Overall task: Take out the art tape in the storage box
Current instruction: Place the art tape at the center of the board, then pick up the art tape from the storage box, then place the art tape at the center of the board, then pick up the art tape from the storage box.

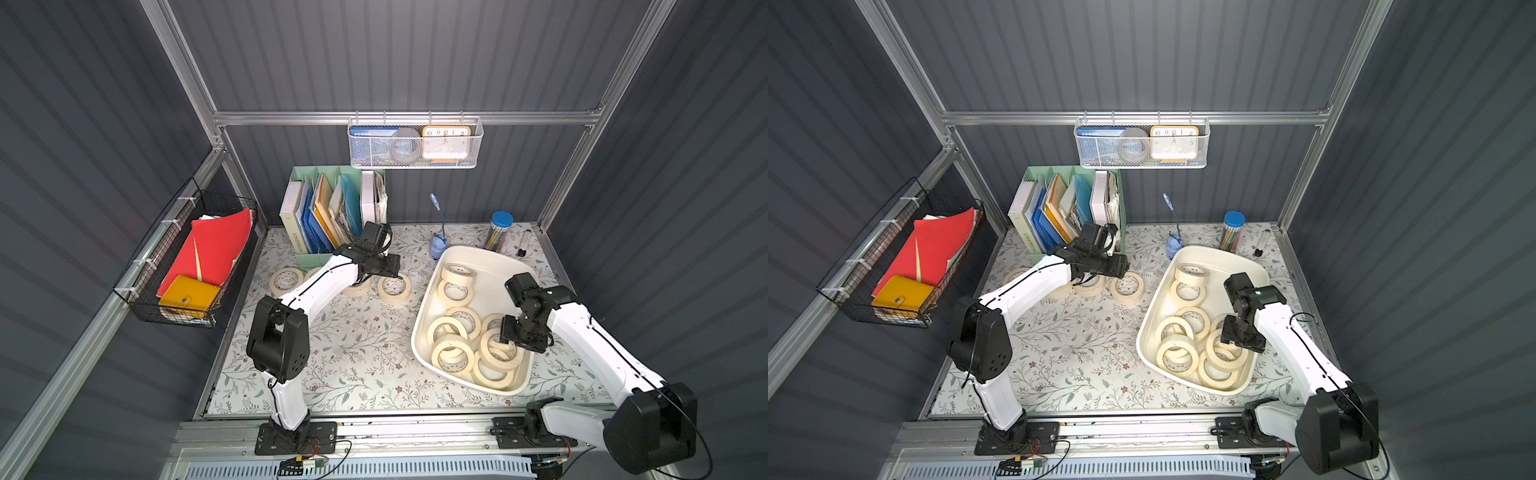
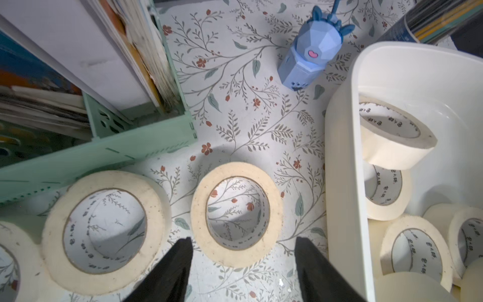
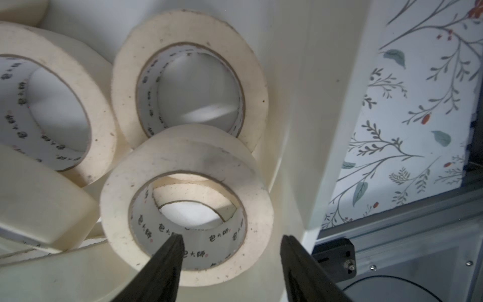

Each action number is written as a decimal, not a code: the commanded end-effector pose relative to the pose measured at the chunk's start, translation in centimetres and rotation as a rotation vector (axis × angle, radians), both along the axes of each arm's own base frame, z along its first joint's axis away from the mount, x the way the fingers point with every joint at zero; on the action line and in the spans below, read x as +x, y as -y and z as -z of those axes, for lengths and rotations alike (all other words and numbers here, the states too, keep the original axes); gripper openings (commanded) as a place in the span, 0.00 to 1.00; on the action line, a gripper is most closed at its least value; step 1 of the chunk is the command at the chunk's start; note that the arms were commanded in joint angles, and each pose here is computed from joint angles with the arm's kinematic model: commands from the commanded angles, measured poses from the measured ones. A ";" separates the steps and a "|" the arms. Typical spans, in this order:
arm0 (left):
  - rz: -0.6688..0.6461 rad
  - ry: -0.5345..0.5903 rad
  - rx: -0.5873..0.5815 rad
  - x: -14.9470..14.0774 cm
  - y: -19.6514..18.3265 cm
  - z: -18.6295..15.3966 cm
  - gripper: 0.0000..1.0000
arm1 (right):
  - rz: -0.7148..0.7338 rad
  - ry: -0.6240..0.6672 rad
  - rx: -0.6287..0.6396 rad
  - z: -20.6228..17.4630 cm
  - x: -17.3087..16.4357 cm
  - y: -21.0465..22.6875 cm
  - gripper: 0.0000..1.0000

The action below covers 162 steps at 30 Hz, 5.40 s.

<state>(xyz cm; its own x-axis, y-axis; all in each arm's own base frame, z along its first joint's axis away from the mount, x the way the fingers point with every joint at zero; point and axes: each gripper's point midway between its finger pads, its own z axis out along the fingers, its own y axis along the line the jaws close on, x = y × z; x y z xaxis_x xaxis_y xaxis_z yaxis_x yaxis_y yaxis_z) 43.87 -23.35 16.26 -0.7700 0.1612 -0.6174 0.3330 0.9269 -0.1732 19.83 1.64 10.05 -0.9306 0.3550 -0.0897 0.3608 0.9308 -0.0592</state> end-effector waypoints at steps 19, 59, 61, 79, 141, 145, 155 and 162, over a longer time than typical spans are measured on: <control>0.008 0.061 -0.069 -2.8 0.6 -5.6 0.69 | 0.008 0.103 -0.002 -1.1 2.7 0.7 0.06; 0.200 -0.054 -0.148 -3.5 10.9 -0.4 0.48 | -0.329 0.334 0.124 -8.7 15.9 -16.8 0.00; 0.196 -0.048 -0.144 -3.3 10.9 -0.4 0.25 | -0.324 0.347 0.136 -8.9 15.7 -16.9 0.00; 0.099 -0.038 -0.047 -4.0 6.4 -0.9 0.00 | -0.312 0.500 0.231 -13.8 14.9 -17.1 0.58; -1.208 -0.226 0.017 -13.7 -39.2 11.1 0.81 | -0.180 0.366 0.142 -8.2 10.6 -6.4 0.57; -1.179 -0.154 -0.017 -13.9 -38.2 8.3 0.83 | -0.181 0.356 0.161 -7.6 11.3 -7.0 0.57; -0.921 -0.062 0.001 -12.1 -29.3 4.3 0.86 | -0.147 0.204 0.091 -3.0 9.2 -5.5 0.57; -0.709 0.011 0.070 -8.6 -22.3 0.6 0.86 | -0.002 0.124 0.010 -0.4 7.4 -0.7 0.57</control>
